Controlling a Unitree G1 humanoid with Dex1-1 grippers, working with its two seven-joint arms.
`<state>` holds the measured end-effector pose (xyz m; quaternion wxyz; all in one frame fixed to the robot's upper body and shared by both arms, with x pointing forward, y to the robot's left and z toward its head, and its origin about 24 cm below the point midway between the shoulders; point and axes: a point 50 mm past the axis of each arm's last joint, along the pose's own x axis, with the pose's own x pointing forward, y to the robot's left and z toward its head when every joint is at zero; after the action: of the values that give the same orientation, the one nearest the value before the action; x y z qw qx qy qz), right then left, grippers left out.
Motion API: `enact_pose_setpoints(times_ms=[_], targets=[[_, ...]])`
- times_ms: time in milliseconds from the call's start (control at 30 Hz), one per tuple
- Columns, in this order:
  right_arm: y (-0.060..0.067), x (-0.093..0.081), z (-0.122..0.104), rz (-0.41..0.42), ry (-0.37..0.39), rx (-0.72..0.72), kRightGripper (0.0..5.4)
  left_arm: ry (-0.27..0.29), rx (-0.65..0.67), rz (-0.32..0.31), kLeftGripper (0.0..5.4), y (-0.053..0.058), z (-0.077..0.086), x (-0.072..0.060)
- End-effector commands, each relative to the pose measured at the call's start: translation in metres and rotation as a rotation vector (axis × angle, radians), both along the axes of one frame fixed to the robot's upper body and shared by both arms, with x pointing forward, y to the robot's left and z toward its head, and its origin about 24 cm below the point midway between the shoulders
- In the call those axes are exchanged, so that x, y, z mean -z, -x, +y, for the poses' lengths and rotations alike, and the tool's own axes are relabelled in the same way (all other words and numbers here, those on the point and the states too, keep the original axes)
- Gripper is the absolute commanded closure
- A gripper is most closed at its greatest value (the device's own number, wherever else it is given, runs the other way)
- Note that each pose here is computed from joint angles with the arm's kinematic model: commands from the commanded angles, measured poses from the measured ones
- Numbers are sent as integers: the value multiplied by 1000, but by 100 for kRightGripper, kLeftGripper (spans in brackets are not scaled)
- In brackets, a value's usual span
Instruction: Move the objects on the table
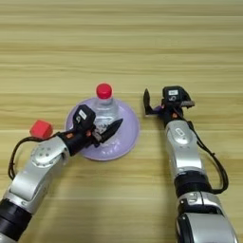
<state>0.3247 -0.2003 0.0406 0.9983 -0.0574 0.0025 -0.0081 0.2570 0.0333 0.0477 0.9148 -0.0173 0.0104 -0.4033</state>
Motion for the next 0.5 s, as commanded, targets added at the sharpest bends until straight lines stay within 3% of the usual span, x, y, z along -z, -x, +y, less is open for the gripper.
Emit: enact_pose_setpoints(times_ms=[33, 500], targets=[[-1, -2, 1, -3, 0, 2, 0, -10, 4, -12, 229, -4, -3, 2], [-1, -2, 1, -3, 2, 1, 0, -24, -17, -11, 229, -9, -2, 9]])
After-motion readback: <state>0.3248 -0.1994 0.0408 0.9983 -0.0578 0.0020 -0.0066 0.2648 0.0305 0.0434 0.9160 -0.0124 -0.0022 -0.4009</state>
